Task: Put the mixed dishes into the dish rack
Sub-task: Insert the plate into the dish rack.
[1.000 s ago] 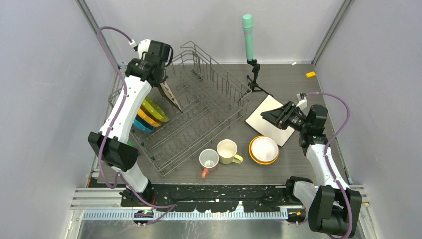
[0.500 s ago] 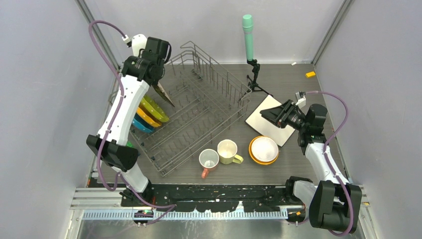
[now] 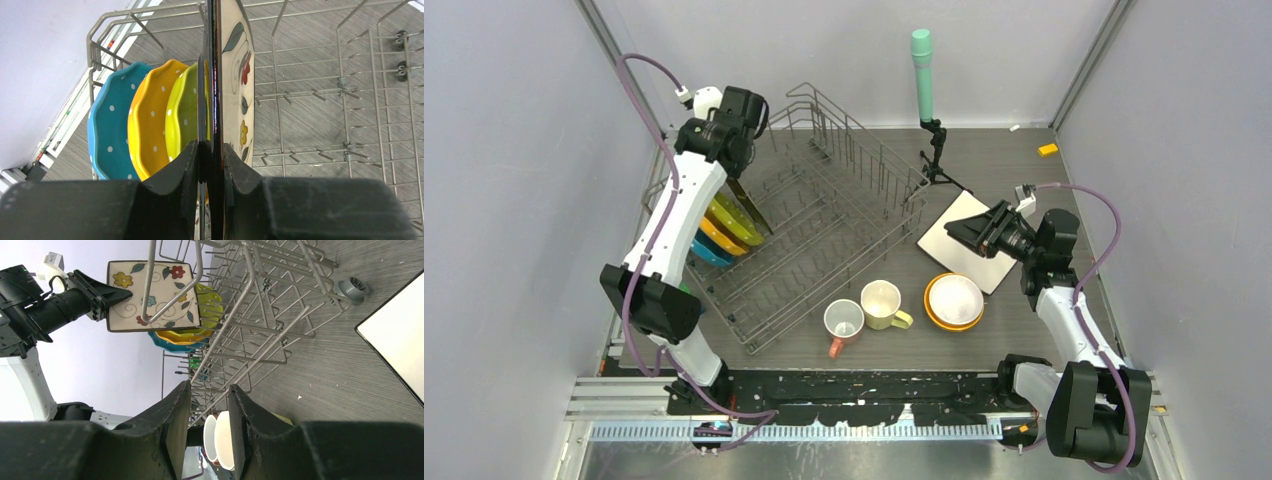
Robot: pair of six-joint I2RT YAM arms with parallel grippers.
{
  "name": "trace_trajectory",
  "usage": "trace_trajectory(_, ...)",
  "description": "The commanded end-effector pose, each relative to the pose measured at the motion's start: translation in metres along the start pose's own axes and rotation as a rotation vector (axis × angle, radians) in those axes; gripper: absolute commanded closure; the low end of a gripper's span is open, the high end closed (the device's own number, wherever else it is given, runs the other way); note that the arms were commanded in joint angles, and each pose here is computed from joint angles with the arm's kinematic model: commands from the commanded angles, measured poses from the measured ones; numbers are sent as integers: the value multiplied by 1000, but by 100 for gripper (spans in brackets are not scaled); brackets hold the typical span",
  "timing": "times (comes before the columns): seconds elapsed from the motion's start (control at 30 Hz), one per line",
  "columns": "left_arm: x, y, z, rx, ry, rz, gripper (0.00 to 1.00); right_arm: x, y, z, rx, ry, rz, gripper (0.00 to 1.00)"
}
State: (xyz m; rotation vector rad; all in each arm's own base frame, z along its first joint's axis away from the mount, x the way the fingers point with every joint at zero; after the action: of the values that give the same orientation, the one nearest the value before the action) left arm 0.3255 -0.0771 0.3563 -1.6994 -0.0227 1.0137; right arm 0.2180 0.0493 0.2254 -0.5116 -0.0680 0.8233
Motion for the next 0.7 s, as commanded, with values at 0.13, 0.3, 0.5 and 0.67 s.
trace_trajectory(0.13, 8, -18, -9, -177, 46, -101, 100, 0, 0, 4, -39, -36, -1, 61)
trace_trajectory(0.3, 23, -4, -15, -156, 42, -71, 100, 0, 0, 4, -38, -33, -2, 61)
trace_trajectory(0.5, 34, 8, -17, -112, 20, -38, 100, 0, 0, 3, -37, -28, -2, 61)
trace_trajectory(0.67, 40, 15, -19, -111, 24, -18, 100, 0, 0, 2, -38, -26, -3, 61)
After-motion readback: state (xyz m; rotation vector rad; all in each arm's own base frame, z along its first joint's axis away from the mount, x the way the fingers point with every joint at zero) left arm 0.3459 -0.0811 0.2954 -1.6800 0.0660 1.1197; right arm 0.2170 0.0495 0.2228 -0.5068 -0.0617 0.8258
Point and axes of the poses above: each gripper's point midway between its finger pads, its own x axis out along the fingers, its own z axis along the line the jaws close on, y = z × x, the point moved 10 cm from there along -x, back along the fingers, and after that the axes turned 6 degrees about -x, right-handed, at the moved point
